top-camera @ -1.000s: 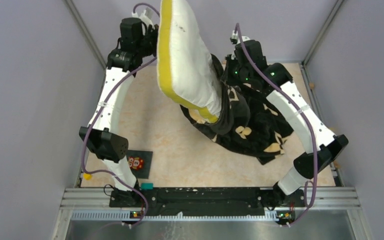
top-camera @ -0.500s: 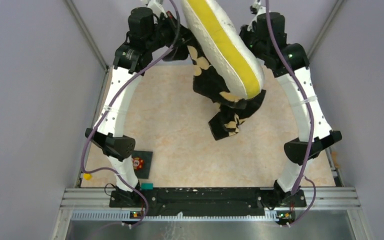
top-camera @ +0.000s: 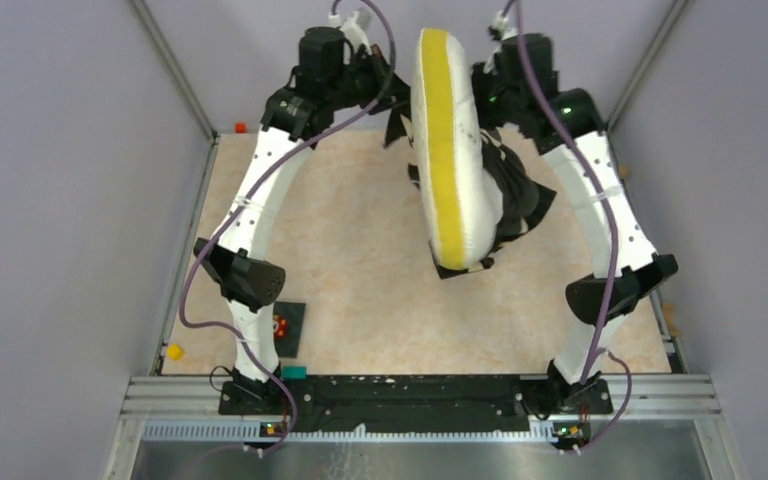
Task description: Put the pillow into the pillowcase
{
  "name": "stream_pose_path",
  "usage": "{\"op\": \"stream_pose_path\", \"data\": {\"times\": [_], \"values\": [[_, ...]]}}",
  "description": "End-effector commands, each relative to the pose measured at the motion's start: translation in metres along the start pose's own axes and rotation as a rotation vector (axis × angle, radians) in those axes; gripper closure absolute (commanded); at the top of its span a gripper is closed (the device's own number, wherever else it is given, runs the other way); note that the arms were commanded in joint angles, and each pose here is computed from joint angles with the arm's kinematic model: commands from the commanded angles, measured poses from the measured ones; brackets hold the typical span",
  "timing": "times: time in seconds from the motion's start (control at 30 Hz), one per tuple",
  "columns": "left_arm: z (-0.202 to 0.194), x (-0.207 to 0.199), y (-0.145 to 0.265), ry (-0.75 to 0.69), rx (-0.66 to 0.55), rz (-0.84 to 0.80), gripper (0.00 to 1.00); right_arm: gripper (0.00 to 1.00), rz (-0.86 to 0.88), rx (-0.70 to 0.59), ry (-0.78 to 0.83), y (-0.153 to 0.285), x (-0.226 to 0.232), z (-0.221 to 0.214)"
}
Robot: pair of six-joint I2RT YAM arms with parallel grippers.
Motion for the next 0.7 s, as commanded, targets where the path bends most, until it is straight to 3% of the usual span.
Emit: {"op": "stream_pose_path", "data": {"times": [0.0, 0.2, 0.37, 0.43, 0.6, 0.67], "values": [[0.077, 0.038, 0.059, 0.034, -0.221, 0.023, 1.00, 1.00, 0.161, 0.013, 0.094, -0.007, 0.059, -0.054], [0.002, 0.088, 0.023, 0.102, -0.028, 0.108, 1.00, 1.00, 0.001, 0.113, 0.135, -0.033, 0.007, -0.115], [-0.054, 0.123, 0.023, 0.138, 0.052, 0.192, 1.00, 1.00, 0.075, 0.206, 0.167, -0.041, -0.006, -0.154], [-0.064, 0.132, 0.025, 0.139, 0.060, 0.222, 1.00, 0.93, 0.092, 0.204, 0.175, -0.043, -0.005, -0.157], [-0.076, 0.141, 0.025, 0.132, 0.077, 0.231, 1.00, 0.57, 0.067, 0.131, 0.241, -0.047, -0.003, -0.138], [-0.079, 0.142, 0.024, 0.128, 0.084, 0.221, 1.00, 0.46, 0.030, 0.078, 0.272, -0.052, -0.001, -0.124]]}}
Point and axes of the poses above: each gripper's point midway between its finger pads, its own y axis back along the fingers, its own x axis along the line the jaws close on, z = x × y, the point moved 5 cm from there along y, back along the fingers, and after that the axes turned 7 degrees about -y, right-handed, at the moved point
